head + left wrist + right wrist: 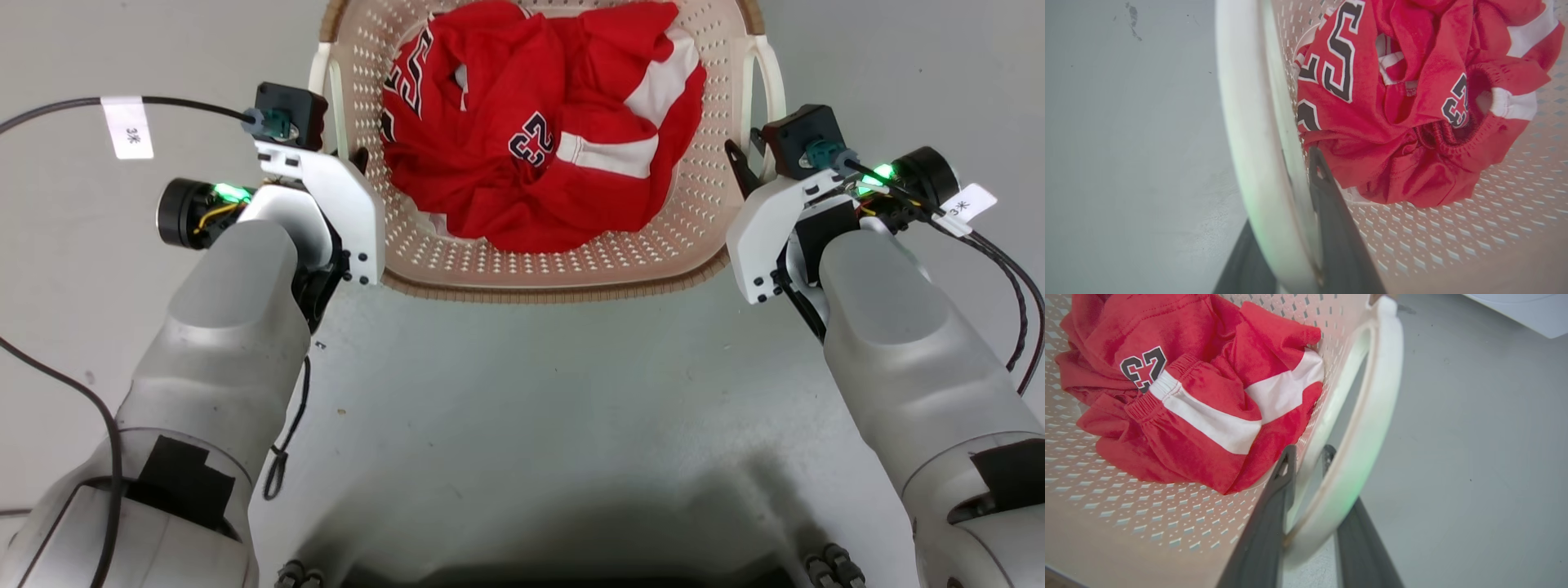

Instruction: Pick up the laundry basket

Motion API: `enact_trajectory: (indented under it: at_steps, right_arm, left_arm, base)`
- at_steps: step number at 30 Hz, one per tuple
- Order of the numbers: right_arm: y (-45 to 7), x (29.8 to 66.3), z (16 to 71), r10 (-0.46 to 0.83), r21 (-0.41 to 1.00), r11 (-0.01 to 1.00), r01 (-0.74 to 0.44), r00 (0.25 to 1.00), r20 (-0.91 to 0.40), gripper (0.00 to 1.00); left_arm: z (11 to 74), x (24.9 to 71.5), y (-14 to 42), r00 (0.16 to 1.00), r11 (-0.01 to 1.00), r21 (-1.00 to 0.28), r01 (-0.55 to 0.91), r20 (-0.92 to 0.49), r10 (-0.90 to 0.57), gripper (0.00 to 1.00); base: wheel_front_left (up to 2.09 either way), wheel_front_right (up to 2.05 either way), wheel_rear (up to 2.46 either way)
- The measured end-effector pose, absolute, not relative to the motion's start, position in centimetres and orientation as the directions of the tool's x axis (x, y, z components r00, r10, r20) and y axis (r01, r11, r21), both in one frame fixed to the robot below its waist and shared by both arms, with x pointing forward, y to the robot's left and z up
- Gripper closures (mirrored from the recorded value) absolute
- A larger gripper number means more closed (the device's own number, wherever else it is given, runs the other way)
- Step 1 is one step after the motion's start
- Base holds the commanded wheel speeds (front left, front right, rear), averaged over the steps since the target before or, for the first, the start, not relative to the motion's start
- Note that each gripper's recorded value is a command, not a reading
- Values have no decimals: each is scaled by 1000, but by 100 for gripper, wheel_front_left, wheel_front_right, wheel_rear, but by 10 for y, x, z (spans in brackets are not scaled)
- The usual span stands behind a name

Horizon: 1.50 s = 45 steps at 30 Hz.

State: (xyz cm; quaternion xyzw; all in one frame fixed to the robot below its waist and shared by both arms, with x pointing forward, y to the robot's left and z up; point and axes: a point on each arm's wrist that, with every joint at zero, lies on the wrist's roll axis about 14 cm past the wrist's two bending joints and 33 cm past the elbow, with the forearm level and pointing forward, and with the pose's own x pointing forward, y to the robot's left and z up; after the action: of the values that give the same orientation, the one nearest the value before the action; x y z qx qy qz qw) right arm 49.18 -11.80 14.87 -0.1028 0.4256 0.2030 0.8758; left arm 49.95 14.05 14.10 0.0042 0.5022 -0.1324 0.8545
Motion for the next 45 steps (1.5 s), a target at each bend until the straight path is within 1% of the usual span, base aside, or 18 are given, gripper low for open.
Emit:
enact_trajectory:
  at_steps: [8,17,27,34,45]
  right_arm:
    - [-114,490,174,271,-8,895,-446,558,-784,100]
    - [-110,477,208,274,-9,891,-454,552,-788,100]
    - [-108,449,248,272,-7,889,-458,539,-797,100]
    - [-109,423,274,262,-7,890,-456,525,-810,100]
    - [-106,395,309,262,-20,888,-460,539,-800,100]
  left_arm:
    - [167,491,141,463,967,-134,216,-858,-222,100]
    - [202,476,142,470,969,-147,198,-854,-225,100]
    - [240,447,144,465,970,-161,182,-855,-229,100]
    - [265,422,143,450,968,-174,180,-860,-239,100]
    - [300,397,143,477,966,-168,195,-845,-243,100]
  base:
    - [0,0,0]
    - [0,0,0]
    - [0,0,0]
    - [0,0,0]
    - [0,0,0]
